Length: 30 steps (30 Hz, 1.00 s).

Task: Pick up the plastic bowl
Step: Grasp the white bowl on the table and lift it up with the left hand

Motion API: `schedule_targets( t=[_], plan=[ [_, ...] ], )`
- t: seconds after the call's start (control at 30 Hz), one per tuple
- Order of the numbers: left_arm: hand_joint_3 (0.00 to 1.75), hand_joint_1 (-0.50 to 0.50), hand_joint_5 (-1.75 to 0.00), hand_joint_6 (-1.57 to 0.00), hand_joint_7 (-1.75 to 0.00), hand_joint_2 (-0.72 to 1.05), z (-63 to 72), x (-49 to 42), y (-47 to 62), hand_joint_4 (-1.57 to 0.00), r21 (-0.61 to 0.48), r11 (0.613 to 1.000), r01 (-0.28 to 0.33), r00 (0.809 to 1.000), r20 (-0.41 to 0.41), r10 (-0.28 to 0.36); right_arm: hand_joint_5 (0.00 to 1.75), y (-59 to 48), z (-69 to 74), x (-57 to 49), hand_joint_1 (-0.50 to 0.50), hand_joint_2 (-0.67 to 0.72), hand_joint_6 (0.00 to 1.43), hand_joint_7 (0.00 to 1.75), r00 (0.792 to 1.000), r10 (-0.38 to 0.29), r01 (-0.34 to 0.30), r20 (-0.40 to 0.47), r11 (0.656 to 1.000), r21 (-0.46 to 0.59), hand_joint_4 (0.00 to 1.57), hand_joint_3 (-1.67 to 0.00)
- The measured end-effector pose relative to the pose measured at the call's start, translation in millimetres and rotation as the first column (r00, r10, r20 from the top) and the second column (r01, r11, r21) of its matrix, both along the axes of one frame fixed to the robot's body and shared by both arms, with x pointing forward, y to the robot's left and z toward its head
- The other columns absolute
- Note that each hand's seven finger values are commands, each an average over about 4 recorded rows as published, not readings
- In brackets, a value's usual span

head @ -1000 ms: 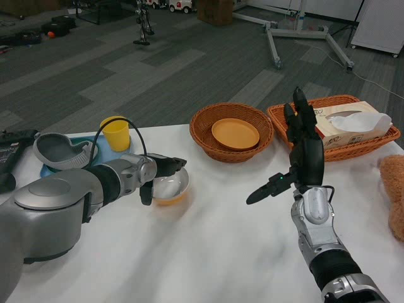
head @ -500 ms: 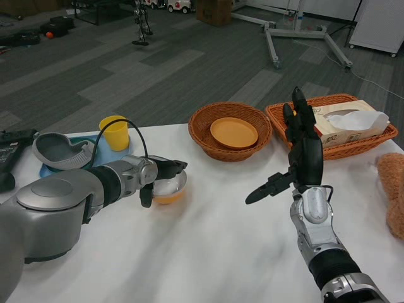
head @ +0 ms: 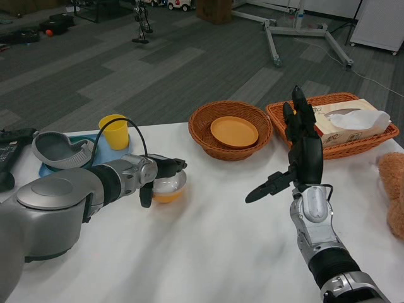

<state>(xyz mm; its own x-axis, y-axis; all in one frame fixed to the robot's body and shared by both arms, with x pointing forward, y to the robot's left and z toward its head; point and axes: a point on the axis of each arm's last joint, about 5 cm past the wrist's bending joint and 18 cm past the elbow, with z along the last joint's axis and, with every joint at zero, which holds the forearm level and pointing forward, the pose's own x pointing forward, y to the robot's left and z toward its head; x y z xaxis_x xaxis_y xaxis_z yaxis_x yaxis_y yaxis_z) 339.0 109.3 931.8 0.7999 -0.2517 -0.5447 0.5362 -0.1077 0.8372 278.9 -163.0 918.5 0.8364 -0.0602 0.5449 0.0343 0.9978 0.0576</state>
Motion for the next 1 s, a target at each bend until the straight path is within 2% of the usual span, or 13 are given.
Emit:
schedule_targets(
  t=[0.1,0.2,0.23,0.33,0.37,0.47,0.63,0.83,1.0],
  plan=[
    [0.0,0.24,-1.33,-0.92,-0.8,0.43,0.0,0.0,0.0,-0.02,-0.003,1.0,-0.001,1.0,0.011,0.001,0.0,0.0,0.0,0.0,-0.46,0.47,0.0,0.0,1.0,0.0,0.0,0.0,1.0,0.0,0.0,0.0],
    [0.0,0.34,-1.67,-1.15,-0.91,0.36,0.1,0.0,-0.1,-0.23,-0.015,1.0,-0.005,1.0,0.02,0.005,0.0,0.0,0.0,0.0,-0.46,0.47,0.0,0.0,1.0,0.0,0.0,0.0,1.0,0.0,0.0,0.0],
    [0.0,0.37,-1.75,-1.22,-0.98,0.36,0.1,0.0,-0.1,-0.4,-0.024,1.0,-0.009,1.0,0.02,0.01,0.0,0.0,0.0,0.0,-0.46,0.47,0.0,0.0,1.0,0.0,0.0,0.0,1.0,0.0,0.0,0.0],
    [0.0,0.42,-1.75,-1.35,-1.19,0.43,0.3,0.1,-0.2,-0.91,-0.063,0.998,-0.029,0.999,0.017,0.031,0.0,0.0,0.0,0.0,-0.46,0.47,0.0,0.0,1.0,0.0,0.0,0.0,1.0,0.001,0.0,0.0],
    [0.0,0.44,-1.75,-1.38,-1.22,0.43,0.5,0.2,-0.2,-1.03,-0.076,0.996,-0.036,0.999,0.016,0.038,0.0,0.0,0.0,0.0,-0.46,0.47,0.0,0.0,1.0,0.0,0.0,0.0,1.0,0.001,0.0,0.0],
    [0.0,0.47,-1.75,-1.41,-1.29,0.43,-0.3,-0.1,0.2,-1.24,-0.111,0.992,-0.057,0.998,0.001,0.058,0.0,-0.1,0.0,0.0,-0.46,0.47,0.0,0.0,1.0,-0.001,0.001,0.0,1.0,0.002,0.0,0.0],
    [0.0,0.45,-1.75,-1.39,-1.4,0.47,-2.5,-1.1,0.8,-1.32,-0.154,0.985,-0.083,0.997,-0.017,0.082,0.0,-0.1,0.0,0.0,-0.46,0.47,0.0,0.0,1.0,-0.001,0.001,0.0,1.0,0.003,0.0,0.0],
    [0.0,0.43,-1.75,-1.39,-1.4,0.52,-3.6,-1.9,1.1,-1.37,-0.211,0.971,-0.11,0.994,-0.033,0.106,0.0,-0.3,0.0,0.0,-0.46,0.47,0.0,0.0,1.0,-0.002,0.002,-0.001,1.0,0.01,0.0,0.0],
    [0.0,0.41,-1.75,-1.41,-1.33,0.52,-3.8,-2.6,2.0,-1.38,-0.257,0.958,-0.131,0.991,-0.05,0.122,0.0,-0.4,0.0,0.0,-0.46,0.47,0.0,0.0,1.0,-0.002,0.002,-0.001,1.0,0.011,0.0,0.0]
  ],
)
